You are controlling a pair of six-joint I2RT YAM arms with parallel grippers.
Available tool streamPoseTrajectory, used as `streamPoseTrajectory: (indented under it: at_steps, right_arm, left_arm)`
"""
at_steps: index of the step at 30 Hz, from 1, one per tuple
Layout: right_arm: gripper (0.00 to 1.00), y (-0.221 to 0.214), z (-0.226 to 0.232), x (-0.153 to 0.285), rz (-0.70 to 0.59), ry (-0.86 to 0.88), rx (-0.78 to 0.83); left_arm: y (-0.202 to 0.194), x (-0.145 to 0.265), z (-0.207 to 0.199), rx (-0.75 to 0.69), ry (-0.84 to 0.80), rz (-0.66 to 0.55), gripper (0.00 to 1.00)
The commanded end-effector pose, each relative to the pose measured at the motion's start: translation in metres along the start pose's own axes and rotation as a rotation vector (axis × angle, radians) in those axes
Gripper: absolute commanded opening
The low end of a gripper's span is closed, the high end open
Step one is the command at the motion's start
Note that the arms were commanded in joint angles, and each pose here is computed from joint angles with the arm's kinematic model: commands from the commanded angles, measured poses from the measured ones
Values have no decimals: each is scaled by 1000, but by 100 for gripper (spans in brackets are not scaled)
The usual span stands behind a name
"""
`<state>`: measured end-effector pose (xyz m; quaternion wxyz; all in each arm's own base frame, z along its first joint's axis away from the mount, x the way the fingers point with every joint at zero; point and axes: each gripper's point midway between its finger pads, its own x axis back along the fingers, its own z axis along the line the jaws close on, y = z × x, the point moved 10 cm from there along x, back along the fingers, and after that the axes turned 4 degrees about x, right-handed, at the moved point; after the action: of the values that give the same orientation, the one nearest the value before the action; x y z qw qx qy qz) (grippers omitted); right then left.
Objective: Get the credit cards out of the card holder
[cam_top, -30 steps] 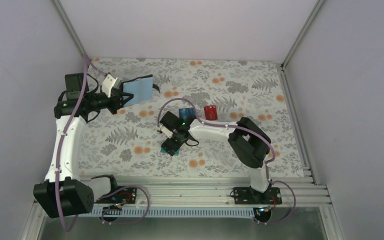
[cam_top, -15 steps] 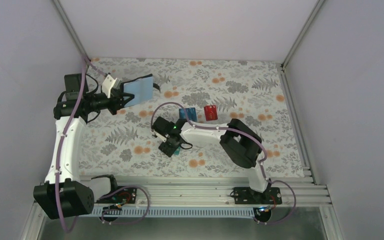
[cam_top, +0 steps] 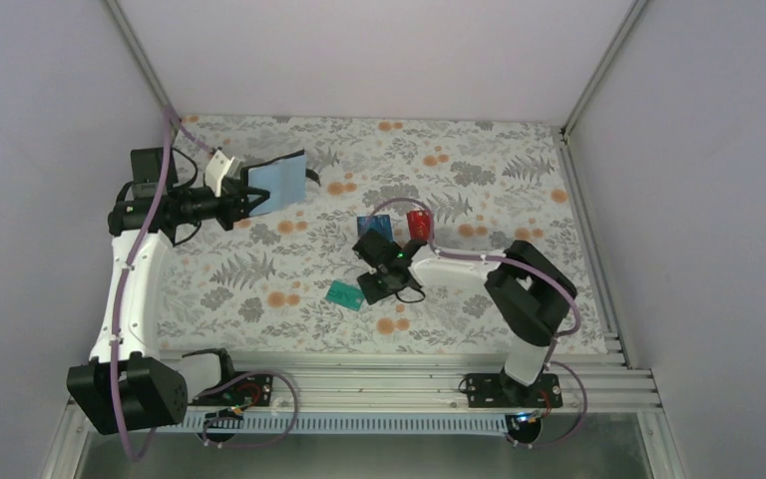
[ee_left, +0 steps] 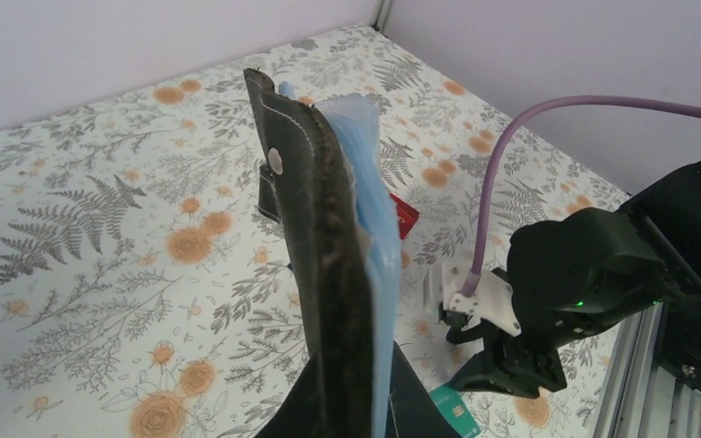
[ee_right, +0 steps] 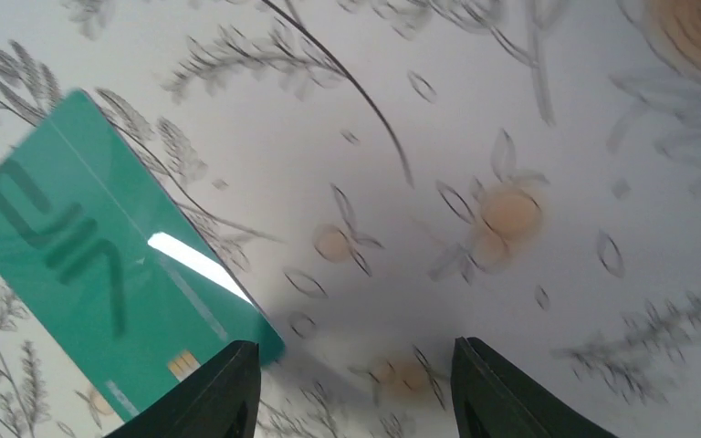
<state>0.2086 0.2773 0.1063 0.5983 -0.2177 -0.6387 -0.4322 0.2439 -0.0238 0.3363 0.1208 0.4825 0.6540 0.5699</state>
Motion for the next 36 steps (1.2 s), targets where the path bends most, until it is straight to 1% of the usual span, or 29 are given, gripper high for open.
streamPoseTrajectory:
  at_steps: [1, 3, 4, 5, 7, 9, 11, 12, 13, 16, 18, 21, 24, 28, 32, 36]
  right_arm:
    - [54, -77, -30, -18, 294, -119, -181]
    - [52, -81, -29, -11, 284, -91, -185]
    - [51, -75, -25, -6, 261, -70, -152]
    - [50, -65, -20, 2, 227, -59, -112]
    - [49, -32, -3, 21, 129, 2, -15]
    - [47, 0, 19, 42, 20, 133, 85]
    - [46, 21, 42, 60, -76, 303, 188]
    - [44, 26, 51, 65, -108, 353, 234]
    - [40, 30, 59, 64, -122, 366, 264]
    - [30, 32, 77, 37, -38, 307, 337]
    - [20, 33, 87, 20, 4, 258, 379]
    - [6, 35, 104, 3, 31, 223, 438]
    - [4, 39, 114, -12, 50, 204, 464]
    - [5, 41, 112, -34, 91, 141, 445]
    - [4, 36, 92, -43, 124, 66, 368]
    - [4, 39, 58, -40, 114, 17, 245]
  left_arm:
    - [6, 6, -8, -42, -36, -30, 2]
    - [8, 7, -10, -51, -44, -33, 2]
    - [8, 8, -11, -55, -45, -35, 2]
    - [8, 8, -11, -58, -45, -36, 2]
    - [9, 9, -10, -59, -24, -34, 2]
    - [10, 11, -6, -47, 20, -32, 2]
    - [10, 15, -2, -35, 69, -38, 2]
    - [9, 16, -1, -30, 85, -41, 2]
    - [8, 19, 2, -23, 102, -47, 2]
    - [8, 25, 6, -8, 144, -60, 2]
    - [7, 29, 11, 5, 173, -64, 2]
    - [6, 33, 13, 12, 197, -70, 2]
    - [5, 36, 13, 14, 204, -76, 2]
    - [5, 39, 14, 13, 209, -81, 2]
    - [5, 39, 15, 15, 198, -83, 2]
    - [5, 40, 15, 18, 194, -83, 2]
